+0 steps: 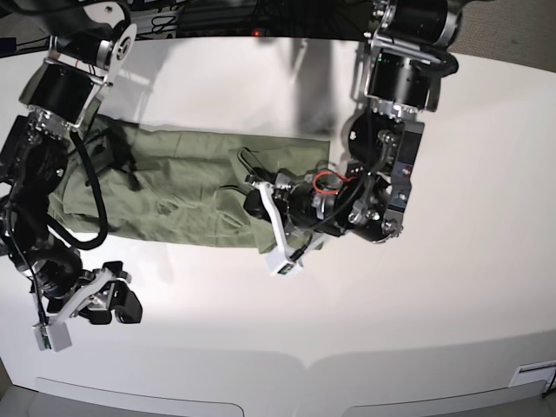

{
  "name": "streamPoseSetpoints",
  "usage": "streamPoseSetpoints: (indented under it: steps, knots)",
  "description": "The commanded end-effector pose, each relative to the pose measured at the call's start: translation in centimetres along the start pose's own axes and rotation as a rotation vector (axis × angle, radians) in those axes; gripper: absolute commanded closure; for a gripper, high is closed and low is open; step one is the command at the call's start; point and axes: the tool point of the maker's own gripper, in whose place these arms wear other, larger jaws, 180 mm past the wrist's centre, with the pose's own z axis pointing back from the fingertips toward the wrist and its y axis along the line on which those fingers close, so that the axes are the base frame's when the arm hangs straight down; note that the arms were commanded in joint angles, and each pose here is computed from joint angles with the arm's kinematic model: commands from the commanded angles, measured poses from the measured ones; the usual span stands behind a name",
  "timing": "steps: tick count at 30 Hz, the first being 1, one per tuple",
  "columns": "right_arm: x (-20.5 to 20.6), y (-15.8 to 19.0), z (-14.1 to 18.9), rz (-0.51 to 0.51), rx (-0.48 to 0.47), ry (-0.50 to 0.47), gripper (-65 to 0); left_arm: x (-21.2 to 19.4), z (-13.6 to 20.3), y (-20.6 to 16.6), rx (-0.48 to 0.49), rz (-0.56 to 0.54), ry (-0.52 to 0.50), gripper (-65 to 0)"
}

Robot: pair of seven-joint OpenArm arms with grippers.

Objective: Fold the T-shirt properly
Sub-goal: 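Press the folded end down and open the left gripper, then grasp the shirt bundle with both grippers and push it together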

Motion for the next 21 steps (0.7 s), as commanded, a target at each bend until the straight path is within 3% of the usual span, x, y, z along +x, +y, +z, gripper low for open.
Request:
streamPoseSetpoints:
  steps: [1, 8, 13, 17, 21]
  knots:
    - [2.4, 0.1, 0.5, 0.02, 0.012, -0.08, -34.5, 2.3, 0.4, -0.7, -0.019, -0.024, -0.062, 0.0]
    - [2.1, -0.3, 0.5, 0.027, -0.007, -0.062, -34.5, 1.3, -0.2, 0.6, 0.103, -0.142, 0.021, 0.0]
    - [0.2, -5.3, 1.8, 0.114, -0.241, 0.07, -34.5, 2.0, 0.1, 1.5, 0.167, -0.172, 0.034, 0.0]
    - [0.3, -9.4, 4.3, 0.072, -0.385, 0.09, -34.5, 2.9, -0.1, -1.0, 0.042, -0.12, -0.03, 0.0]
    - [-0.1, -12.7, 6.6, 0.022, -0.466, 0.101, -34.5, 0.8, -1.1, -0.6, 0.085, -0.138, -0.022, 0.0]
